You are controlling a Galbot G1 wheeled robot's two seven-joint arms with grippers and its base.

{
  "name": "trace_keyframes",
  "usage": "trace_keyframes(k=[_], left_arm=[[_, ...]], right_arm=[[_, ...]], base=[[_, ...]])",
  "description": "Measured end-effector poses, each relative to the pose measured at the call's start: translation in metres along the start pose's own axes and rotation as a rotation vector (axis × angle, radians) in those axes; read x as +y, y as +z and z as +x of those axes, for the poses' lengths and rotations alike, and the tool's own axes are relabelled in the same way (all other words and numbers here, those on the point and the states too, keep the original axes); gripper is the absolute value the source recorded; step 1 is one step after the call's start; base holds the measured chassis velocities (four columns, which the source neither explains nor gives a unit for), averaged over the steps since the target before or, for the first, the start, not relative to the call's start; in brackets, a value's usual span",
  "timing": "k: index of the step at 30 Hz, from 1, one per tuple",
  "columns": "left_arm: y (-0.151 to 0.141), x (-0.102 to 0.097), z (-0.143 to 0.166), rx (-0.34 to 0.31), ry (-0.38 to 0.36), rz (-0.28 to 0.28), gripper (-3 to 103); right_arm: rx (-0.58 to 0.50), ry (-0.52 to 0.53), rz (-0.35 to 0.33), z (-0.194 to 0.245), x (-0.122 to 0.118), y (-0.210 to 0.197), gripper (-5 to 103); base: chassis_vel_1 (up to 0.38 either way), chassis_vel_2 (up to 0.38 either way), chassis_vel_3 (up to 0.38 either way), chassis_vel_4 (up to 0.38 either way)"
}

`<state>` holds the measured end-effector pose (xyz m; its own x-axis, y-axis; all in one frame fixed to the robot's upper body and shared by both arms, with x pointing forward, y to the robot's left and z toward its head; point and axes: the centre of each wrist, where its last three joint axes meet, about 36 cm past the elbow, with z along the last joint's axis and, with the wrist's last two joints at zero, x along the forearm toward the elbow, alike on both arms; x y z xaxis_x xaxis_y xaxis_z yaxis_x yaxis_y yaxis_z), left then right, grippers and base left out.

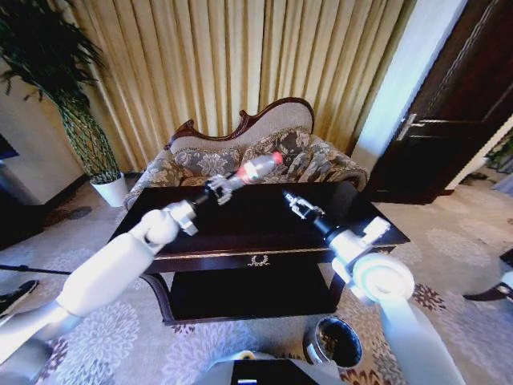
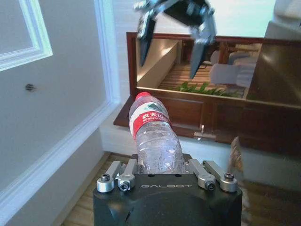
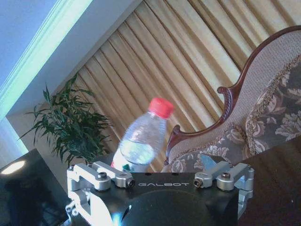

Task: Move to the front of the table and place the trash on the table into the trash bin.

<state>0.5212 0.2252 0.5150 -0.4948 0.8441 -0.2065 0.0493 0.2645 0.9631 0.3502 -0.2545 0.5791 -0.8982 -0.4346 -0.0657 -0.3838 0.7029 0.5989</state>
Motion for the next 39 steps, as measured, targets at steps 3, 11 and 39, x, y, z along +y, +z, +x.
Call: trace_keyframes(k=[3,11,39], left_arm=[[-0.006,-0.003,-0.005,-0.009,0.008,0.003,36],[-0.020,-0.002,-0.023,-0.071,0.043,-0.030,36],[-0.039,-0.001,-0.012,-0.064,0.062,-0.021,47]], right_arm=[[-0.005,0.000,0.008,-0.001,0.000,-0.001,100],[-0.012,0.001,0.044,-0.006,0.000,0.000,100],[-0.038,0.015,0.085,-0.010,-0.005,-0.005,42]], base=[[0.000,0.000,0.000,0.000],[0.000,0.000,0.000,0.000],[0.000,0.000,0.000,0.000]])
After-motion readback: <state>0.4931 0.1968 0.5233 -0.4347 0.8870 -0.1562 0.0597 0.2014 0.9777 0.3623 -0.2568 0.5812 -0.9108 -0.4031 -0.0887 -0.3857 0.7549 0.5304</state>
